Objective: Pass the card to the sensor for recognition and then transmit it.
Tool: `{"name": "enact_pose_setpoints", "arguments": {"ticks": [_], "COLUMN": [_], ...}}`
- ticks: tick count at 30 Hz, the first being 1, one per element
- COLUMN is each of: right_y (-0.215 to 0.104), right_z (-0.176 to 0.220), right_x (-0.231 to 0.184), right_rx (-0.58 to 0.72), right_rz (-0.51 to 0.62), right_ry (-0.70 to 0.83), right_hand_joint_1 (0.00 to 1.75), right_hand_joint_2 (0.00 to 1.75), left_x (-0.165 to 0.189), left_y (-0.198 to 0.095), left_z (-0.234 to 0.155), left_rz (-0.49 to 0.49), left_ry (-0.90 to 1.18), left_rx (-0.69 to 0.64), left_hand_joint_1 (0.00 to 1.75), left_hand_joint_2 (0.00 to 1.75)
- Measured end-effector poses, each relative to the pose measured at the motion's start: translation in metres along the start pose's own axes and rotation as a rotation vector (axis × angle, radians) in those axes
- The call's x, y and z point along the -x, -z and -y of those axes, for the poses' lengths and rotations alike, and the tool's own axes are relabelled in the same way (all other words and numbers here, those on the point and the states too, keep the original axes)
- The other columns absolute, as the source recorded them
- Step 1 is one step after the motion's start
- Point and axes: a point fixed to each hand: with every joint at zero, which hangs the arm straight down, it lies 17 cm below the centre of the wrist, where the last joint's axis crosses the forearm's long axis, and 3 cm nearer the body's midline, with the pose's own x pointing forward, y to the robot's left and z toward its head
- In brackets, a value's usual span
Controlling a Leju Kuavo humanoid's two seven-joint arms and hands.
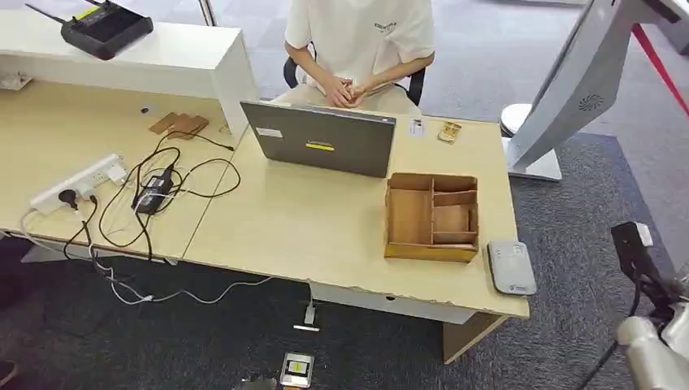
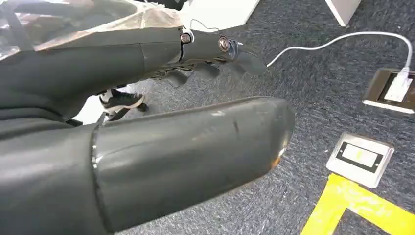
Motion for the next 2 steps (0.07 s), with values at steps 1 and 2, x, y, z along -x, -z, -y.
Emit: {"name": "enact_pose_setpoints", "arguments": {"ticks": [1, 2], "right_y": [-0.004, -0.010], "right_z": [-0.005, -0.012], "right_x": [0.013, 0.028], "right_rx": [-0.012, -0.029], "right_rz": [-0.026, -0.058], "right_ry": [-0.003, -0.005], "right_hand_joint_1": [0.00, 0.00], "right_hand_joint_2": [1.75, 1.75], "left_x": [0.000, 0.000], "left_y": [0.000, 0.000], "left_z": [0.000, 0.000], "left_rz": [0.001, 0.003], "left_ry": [0.003, 0.006], "left_rx": [0.000, 0.001], "left_hand_joint_1": [0.00, 0.00], "left_hand_joint_2": [0.00, 0.00]}}
